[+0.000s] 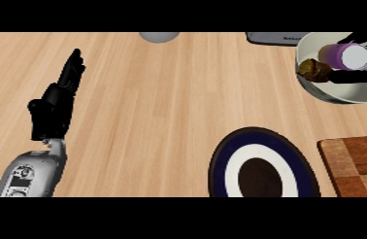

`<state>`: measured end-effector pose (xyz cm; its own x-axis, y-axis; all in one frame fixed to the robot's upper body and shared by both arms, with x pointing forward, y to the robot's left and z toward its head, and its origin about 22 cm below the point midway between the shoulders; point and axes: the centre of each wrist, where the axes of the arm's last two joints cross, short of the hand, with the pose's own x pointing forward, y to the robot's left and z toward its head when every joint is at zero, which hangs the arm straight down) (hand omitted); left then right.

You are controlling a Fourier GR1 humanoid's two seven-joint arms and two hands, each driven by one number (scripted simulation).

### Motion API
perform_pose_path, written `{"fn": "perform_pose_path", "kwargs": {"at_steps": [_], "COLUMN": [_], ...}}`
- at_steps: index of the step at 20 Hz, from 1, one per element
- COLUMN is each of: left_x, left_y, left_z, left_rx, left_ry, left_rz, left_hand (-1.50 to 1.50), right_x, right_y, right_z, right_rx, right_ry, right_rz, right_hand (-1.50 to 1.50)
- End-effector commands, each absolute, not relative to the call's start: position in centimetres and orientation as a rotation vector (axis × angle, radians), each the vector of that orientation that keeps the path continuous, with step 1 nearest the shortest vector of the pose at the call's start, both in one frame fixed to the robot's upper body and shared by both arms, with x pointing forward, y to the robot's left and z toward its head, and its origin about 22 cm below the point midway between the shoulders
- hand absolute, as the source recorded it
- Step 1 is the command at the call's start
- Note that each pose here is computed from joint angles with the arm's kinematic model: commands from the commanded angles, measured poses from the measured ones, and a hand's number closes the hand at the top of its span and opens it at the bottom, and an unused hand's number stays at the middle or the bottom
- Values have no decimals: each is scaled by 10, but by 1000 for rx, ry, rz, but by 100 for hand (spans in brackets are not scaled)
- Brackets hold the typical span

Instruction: Pick the can from the plate and place it in the bowl

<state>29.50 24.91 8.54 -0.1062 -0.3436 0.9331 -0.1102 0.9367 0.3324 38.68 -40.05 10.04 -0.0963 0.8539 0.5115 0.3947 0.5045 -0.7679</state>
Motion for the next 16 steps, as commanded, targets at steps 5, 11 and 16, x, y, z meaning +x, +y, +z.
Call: {"fn": "perform_pose_path", "kwargs": {"at_steps": [5, 11, 16], "left_x": [291, 303, 302], "left_y": [241, 243, 240], "left_z": [78, 84, 87], "left_rx": [304, 337, 324], "left_ry": [-1689, -1706, -1691], "left_rz": [-221, -205, -204], "left_hand": [0, 0, 0], "right_x": [396, 395, 389], "right_y": [-407, -418, -425], "right_z": [75, 79, 70], "right_rx": [-890, -696, -628], "right_ry": [-1572, -1698, -1777], "right_rz": [479, 420, 317], "right_hand": [-150, -150, -150]}}
